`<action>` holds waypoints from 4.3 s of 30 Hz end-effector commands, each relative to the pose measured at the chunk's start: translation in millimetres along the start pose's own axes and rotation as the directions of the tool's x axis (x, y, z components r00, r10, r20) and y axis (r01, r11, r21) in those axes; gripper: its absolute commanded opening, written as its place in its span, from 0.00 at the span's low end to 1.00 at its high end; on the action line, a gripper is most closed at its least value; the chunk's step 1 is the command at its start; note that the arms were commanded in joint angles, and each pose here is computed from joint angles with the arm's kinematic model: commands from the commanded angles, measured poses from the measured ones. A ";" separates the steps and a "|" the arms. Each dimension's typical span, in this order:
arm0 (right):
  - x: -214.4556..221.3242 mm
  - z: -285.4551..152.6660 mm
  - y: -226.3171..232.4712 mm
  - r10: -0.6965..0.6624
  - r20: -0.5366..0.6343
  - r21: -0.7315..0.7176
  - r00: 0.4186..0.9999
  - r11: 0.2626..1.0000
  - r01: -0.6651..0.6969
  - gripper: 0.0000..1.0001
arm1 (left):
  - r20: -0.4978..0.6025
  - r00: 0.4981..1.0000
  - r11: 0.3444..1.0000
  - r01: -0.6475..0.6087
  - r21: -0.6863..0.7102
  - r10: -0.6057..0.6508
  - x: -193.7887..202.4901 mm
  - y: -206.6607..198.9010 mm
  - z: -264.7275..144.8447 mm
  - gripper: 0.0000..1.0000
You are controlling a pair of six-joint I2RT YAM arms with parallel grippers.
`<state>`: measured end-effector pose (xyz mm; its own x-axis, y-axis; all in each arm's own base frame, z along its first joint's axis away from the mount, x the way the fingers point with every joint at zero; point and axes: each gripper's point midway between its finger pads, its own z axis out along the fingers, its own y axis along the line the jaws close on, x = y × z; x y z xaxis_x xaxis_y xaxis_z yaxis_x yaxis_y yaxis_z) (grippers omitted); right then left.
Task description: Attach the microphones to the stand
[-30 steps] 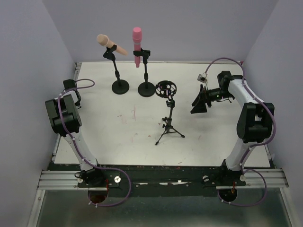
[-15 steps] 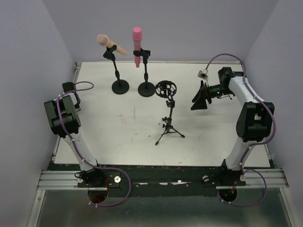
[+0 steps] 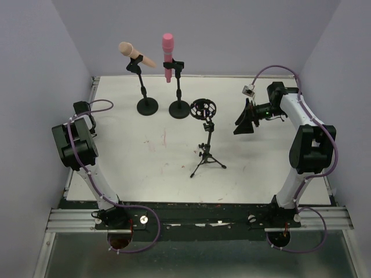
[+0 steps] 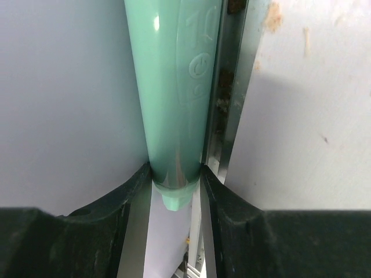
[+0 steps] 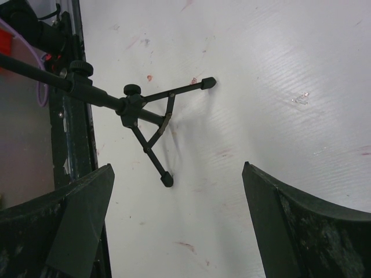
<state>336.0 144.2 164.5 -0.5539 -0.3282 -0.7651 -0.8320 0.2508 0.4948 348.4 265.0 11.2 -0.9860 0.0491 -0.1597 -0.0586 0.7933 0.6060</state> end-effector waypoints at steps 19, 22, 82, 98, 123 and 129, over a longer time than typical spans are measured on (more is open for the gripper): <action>-21.2 1.5 7.6 -0.096 0.085 -0.052 0.992 0.994 0.101 1.00 | 0.050 0.980 0.967 0.180 0.182 -0.192 6.9 -26.8 -82.2 0.14; -19.4 2.4 9.6 -0.109 0.097 -0.066 0.989 0.991 0.115 1.00 | 0.044 0.978 0.960 0.192 0.202 -0.205 7.4 -33.8 -95.7 0.14; -43.9 -21.6 73.4 -0.229 0.156 0.011 0.961 0.973 0.231 1.00 | -0.076 0.995 0.842 0.095 0.532 -0.065 11.5 -154.6 -149.5 0.62; -71.1 -45.7 153.9 -0.323 0.272 0.066 0.906 0.946 0.317 1.00 | 0.018 0.966 0.651 0.160 0.742 -0.258 17.0 -179.4 -213.4 0.19; -111.3 -80.2 216.7 -0.299 0.283 0.144 0.911 0.953 0.268 1.00 | 0.465 0.332 0.207 -0.586 0.783 -0.821 90.3 -83.1 -574.8 0.20; -130.1 -80.6 232.5 -0.308 0.301 0.081 0.903 0.951 0.297 1.00 | 0.430 0.295 0.093 -0.726 0.682 -0.853 73.1 -65.3 -664.4 0.20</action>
<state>223.2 160.7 406.0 -0.1913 -0.1149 -0.9748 -0.9438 0.2942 0.1505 179.1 -155.6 409.6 -0.2158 -0.3461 -0.9130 0.7071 0.5894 -0.3906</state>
